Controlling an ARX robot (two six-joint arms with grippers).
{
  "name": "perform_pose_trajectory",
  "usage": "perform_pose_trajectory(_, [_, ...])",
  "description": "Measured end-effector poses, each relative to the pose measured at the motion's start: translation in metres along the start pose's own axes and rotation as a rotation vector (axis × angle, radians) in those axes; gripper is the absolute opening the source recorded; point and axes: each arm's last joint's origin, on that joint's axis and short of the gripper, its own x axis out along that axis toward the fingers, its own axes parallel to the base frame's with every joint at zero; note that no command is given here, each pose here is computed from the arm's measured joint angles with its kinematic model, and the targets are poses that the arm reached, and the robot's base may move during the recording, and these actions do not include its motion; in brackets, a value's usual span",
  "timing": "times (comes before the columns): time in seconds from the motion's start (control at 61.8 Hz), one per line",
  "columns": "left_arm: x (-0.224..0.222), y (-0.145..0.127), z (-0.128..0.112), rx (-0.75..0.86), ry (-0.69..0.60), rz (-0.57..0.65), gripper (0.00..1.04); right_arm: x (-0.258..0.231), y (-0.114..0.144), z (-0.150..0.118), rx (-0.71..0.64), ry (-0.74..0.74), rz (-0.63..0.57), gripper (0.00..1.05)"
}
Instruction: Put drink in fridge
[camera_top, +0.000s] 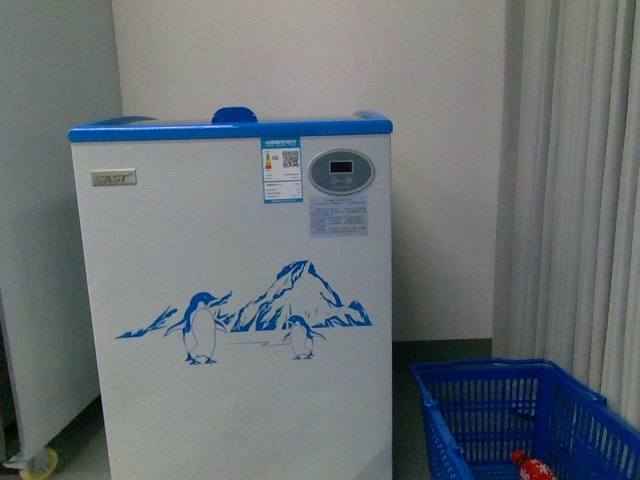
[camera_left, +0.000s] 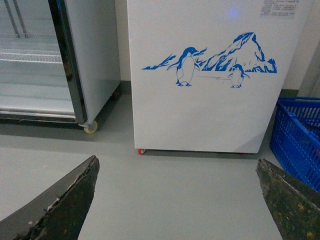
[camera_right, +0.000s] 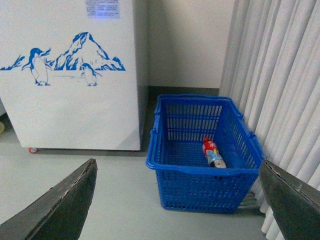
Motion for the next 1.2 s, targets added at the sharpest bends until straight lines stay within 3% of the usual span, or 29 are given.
perform_pose_trajectory(1.198, [0.0000,0.0000,0.0000,0.000,0.000,0.000,0.97,0.0000,0.0000,0.0000,0.000,0.000,0.000,0.97])
